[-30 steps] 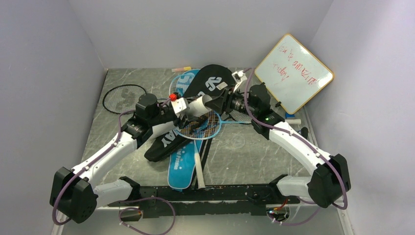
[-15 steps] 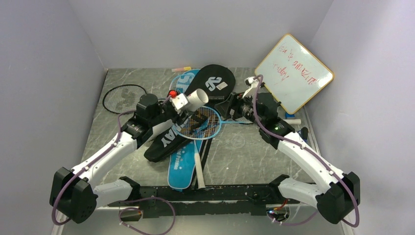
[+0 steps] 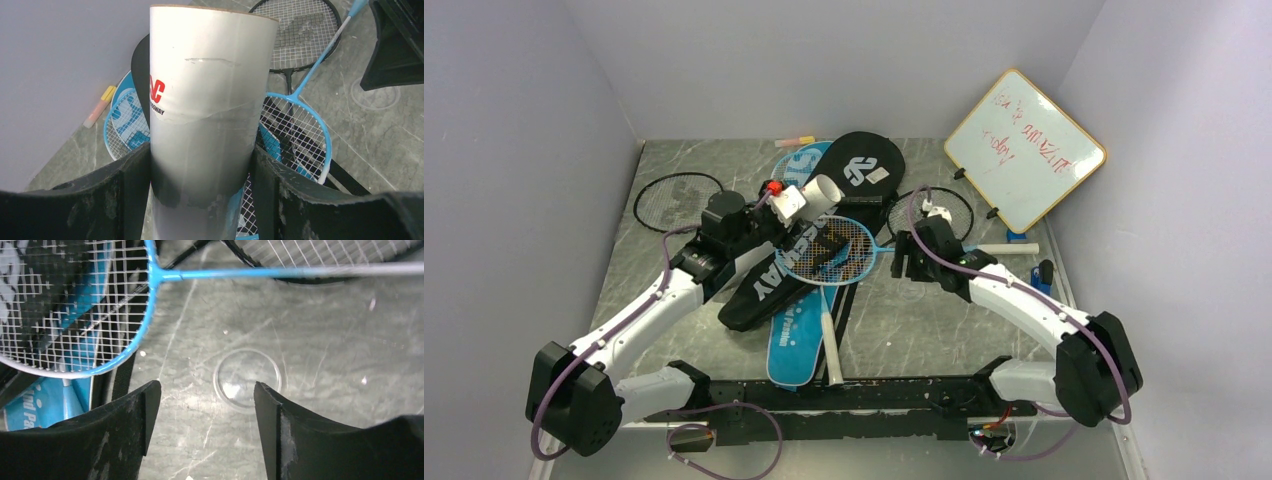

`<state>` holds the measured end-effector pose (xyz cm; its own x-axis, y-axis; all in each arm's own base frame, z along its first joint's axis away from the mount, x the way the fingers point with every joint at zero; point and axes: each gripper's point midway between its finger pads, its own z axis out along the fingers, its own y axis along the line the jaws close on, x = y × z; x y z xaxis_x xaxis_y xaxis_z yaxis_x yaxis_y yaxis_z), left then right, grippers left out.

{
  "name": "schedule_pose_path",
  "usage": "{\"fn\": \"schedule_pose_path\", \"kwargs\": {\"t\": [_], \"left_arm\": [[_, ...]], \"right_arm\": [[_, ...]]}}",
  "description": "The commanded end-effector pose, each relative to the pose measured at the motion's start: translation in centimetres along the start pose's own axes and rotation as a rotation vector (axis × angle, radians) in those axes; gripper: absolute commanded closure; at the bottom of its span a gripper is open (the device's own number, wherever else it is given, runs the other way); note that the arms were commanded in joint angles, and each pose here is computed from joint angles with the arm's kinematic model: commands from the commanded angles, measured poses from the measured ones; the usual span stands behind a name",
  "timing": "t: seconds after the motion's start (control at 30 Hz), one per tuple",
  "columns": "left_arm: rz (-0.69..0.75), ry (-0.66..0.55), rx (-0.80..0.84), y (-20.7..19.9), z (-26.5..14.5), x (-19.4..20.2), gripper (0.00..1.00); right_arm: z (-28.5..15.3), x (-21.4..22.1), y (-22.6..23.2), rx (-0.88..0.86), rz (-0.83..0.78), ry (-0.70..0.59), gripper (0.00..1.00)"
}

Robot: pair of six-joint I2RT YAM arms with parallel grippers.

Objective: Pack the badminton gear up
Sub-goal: Pick up the lid from the center of the board.

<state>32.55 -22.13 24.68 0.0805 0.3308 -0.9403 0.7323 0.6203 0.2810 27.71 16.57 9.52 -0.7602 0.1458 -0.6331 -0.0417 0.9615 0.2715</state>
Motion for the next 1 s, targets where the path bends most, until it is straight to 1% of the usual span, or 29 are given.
{"fn": "schedule_pose_path", "kwargs": {"t": [0.0, 0.07, 0.1, 0.13, 0.17, 0.27, 0.37, 0.57, 0.63, 0.67, 0.9, 0.93, 0.97], "left_arm": [[0.022, -0.077, -0.040, 1.3, -0.5, -3.1, 0.44], [0.020, -0.077, -0.036, 1.3, -0.5, -3.1, 0.44], [0.019, -0.076, -0.035, 1.3, -0.4, -3.0, 0.44], [0.020, -0.077, -0.035, 1.3, -0.5, -3.1, 0.44], [0.019, -0.076, -0.034, 1.3, -0.4, -3.1, 0.44], [0.019, -0.074, -0.034, 1.3, -0.4, -3.0, 0.44], [0.020, -0.072, -0.033, 1.2, -0.4, -2.9, 0.44], [0.020, -0.071, -0.027, 1.2, -0.3, -2.9, 0.44], [0.020, -0.071, -0.026, 1.1, -0.3, -2.9, 0.44], [0.021, -0.070, -0.026, 1.1, -0.3, -2.9, 0.44], [0.020, -0.071, -0.024, 1.1, -0.3, -2.9, 0.44], [0.020, -0.073, -0.023, 1.1, -0.3, -2.9, 0.44], [0.021, -0.073, -0.023, 1.1, -0.3, -3.0, 0.44]], "right_arm": [[0.2, 0.5, -1.3, 0.053, 0.013, -0.025, 0.38], [0.6, 0.9, -0.9, 0.024, 0.005, -0.019, 0.53], [0.8, 1.3, -0.7, 0.009, -0.005, -0.006, 0.59], [1.2, 1.7, -0.4, -0.006, -0.017, 0.013, 0.63], [1.6, 2.1, -0.1, -0.023, -0.028, 0.029, 0.66], [2.7, 3.2, 0.3, -0.039, -0.051, 0.079, 0.66], [3.6, 3.8, 0.3, -0.025, -0.067, 0.102, 0.66], [4.5, 4.3, -0.3, 0.029, -0.103, 0.107, 0.68], [4.6, 4.4, -0.3, 0.043, -0.116, 0.107, 0.73], [4.7, 4.5, -0.3, 0.048, -0.124, 0.110, 0.74], [5.1, 5.2, -0.3, 0.111, -0.187, 0.115, 0.76], [5.2, 5.1, -0.3, 0.120, -0.193, 0.114, 0.80], [5.2, 5.0, -0.3, 0.126, -0.195, 0.112, 0.86]]}}
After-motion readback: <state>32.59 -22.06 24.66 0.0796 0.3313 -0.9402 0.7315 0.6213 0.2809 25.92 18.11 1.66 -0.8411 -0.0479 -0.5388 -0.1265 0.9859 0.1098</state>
